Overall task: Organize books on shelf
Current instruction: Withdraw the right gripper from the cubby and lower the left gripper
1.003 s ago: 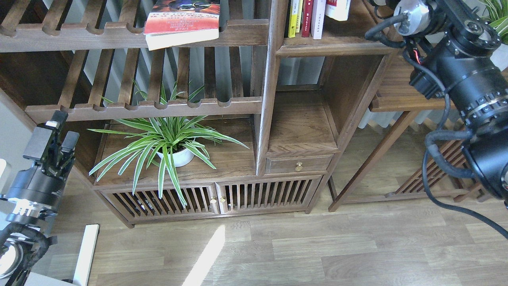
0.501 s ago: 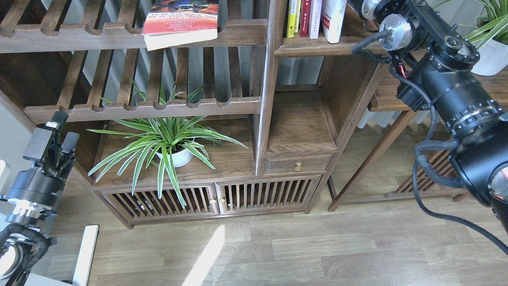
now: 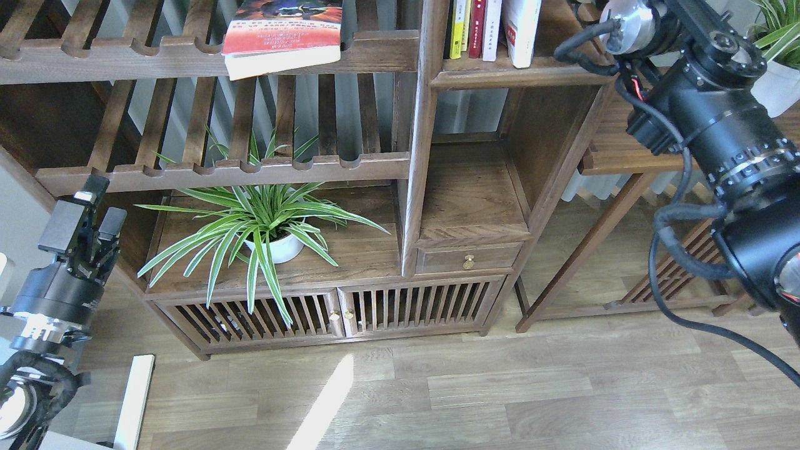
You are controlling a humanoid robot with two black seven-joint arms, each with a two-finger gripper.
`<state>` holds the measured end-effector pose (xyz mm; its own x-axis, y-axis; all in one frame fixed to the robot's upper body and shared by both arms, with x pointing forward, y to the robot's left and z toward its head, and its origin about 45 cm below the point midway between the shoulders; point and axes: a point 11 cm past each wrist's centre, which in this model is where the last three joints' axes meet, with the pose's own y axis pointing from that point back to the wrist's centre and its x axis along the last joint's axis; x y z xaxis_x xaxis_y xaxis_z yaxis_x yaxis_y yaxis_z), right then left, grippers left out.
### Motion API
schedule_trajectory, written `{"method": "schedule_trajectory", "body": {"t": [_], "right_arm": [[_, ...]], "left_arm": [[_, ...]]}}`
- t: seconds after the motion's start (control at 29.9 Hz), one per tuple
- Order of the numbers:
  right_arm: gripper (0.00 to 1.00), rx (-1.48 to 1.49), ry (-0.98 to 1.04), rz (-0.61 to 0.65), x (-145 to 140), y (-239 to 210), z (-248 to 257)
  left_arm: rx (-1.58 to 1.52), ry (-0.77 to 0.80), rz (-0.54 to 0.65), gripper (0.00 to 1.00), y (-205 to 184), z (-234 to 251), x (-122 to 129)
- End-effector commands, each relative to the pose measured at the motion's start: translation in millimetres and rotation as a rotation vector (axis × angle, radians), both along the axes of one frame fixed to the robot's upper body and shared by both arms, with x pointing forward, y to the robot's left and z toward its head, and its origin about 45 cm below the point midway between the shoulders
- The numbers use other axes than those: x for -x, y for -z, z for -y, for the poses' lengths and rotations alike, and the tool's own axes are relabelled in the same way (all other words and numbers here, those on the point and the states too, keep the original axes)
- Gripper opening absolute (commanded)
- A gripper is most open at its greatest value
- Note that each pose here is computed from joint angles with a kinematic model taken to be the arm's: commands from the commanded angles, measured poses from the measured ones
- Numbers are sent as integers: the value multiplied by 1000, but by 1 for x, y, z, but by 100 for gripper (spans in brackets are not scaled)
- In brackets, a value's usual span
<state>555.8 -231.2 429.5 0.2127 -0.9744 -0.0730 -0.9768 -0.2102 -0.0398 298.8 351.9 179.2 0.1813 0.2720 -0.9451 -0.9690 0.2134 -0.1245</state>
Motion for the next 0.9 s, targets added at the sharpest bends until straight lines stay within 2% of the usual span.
{"method": "schedule_trajectory", "body": {"t": [0.0,0.4,0.87], "right_arm": [[46,-1,5,26,1,-14,-3],[47,-2,12,65,10,-50,3],[54,-35,2,115,26,-83,11]], "left_arm": [[1,0,0,98,0,0,0],[2,-3,-1,98,0,0,0],[0,2,1,98,0,1,0]]}}
